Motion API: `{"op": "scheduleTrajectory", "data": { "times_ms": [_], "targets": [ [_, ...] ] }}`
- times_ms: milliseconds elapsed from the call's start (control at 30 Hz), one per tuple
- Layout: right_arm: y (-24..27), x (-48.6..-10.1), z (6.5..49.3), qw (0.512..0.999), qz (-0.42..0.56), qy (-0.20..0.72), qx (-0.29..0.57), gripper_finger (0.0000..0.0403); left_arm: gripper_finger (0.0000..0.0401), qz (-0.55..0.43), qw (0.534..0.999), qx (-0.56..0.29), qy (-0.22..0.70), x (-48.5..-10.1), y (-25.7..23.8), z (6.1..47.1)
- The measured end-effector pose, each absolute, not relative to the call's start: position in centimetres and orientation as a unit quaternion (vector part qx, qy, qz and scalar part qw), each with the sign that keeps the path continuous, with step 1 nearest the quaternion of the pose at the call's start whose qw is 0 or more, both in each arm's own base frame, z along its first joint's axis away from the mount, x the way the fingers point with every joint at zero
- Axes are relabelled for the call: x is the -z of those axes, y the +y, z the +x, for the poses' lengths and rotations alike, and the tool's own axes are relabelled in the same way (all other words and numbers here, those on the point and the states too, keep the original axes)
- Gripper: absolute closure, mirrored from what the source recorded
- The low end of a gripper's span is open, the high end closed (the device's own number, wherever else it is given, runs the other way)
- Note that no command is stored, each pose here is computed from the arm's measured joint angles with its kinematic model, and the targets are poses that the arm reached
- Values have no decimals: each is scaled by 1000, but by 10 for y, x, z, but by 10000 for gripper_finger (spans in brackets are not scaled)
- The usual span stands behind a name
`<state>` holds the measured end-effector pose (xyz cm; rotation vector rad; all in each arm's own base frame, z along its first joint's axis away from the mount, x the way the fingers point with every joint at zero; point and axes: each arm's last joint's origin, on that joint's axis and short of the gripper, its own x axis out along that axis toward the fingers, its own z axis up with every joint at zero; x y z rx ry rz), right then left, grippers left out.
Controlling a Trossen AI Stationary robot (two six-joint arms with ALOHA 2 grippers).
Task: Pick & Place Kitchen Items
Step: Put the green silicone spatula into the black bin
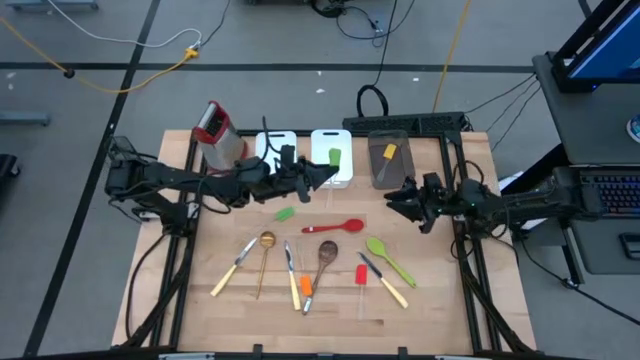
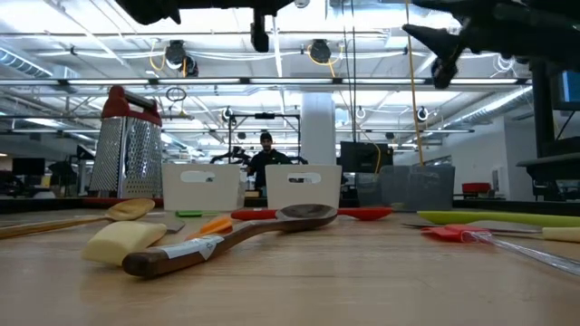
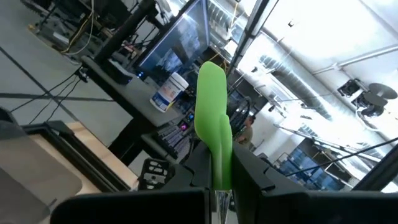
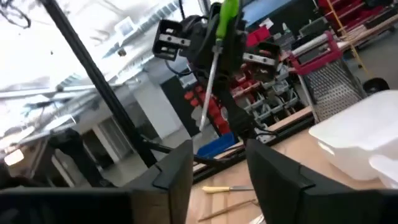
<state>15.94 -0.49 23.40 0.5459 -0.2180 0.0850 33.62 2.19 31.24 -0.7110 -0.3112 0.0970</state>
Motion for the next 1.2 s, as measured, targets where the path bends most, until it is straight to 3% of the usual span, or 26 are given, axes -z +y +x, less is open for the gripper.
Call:
{"op": "scheduleTrajectory", "data": {
  "times_ms": [567, 767, 1200],
  "targets": [
    [-8, -269, 238, 970, 229, -66, -46, 132, 381, -334, 933, -25, -130, -317, 22, 342],
    [-9, -274, 253, 960, 253, -108, -60, 117, 381, -328, 936, -18, -128, -317, 19, 342],
    [-9, -267, 284, 950, 293, -84, -74, 115, 381, -318, 941, -17, -113, -315, 15, 342]
  ]
}}
